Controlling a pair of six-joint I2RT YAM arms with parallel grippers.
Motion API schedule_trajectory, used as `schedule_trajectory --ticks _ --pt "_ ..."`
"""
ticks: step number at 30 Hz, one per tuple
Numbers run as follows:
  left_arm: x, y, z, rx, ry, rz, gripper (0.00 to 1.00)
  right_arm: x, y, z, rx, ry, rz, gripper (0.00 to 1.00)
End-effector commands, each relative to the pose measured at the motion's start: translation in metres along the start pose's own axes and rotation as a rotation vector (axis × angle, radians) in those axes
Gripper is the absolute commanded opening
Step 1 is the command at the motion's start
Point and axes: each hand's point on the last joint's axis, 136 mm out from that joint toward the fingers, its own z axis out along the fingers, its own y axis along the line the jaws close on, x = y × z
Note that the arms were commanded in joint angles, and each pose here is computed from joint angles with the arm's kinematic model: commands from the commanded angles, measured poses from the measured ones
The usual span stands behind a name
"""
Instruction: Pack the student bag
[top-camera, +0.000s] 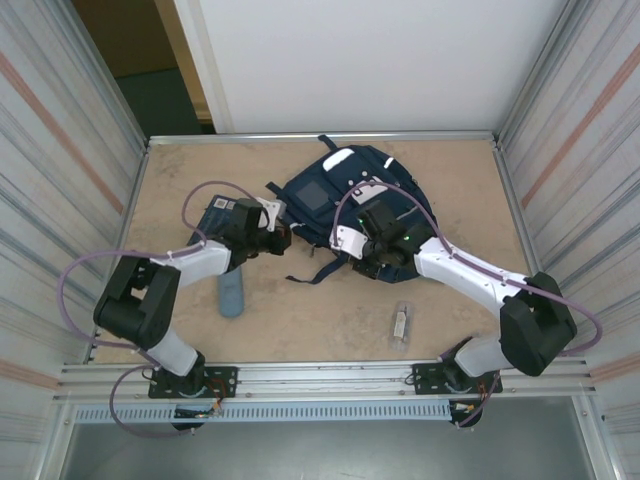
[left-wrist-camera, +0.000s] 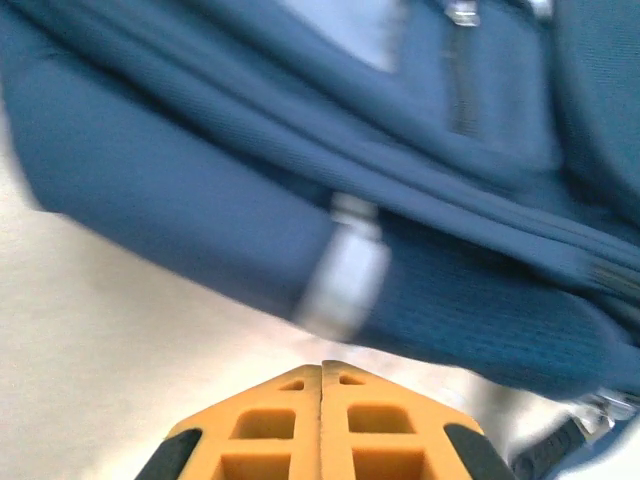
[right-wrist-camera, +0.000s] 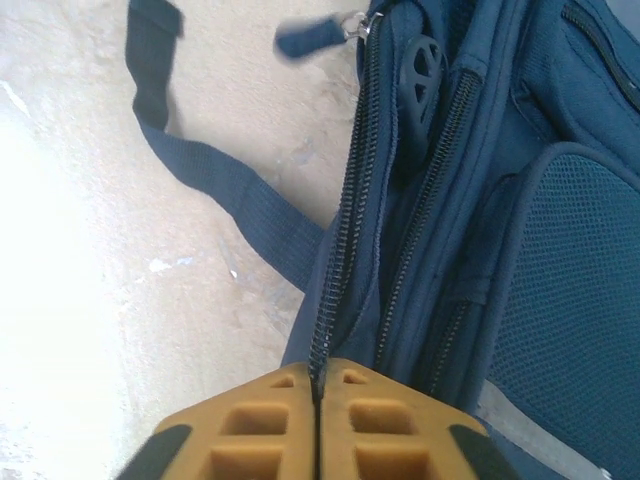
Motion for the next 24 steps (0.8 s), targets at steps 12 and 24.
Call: schedule_trajectory --ticks 12,24 --pt "0.004 -0.124 -0.051 0.197 -0.064 0.649 0.55 0.076 -0.094 -0.108 0.535 0.038 1.347 0.99" --pt "0.006 -0.189 0.03 0.255 -0.227 1.384 0.68 0.142 -0.105 -0.119 0.414 0.064 1.657 0.99"
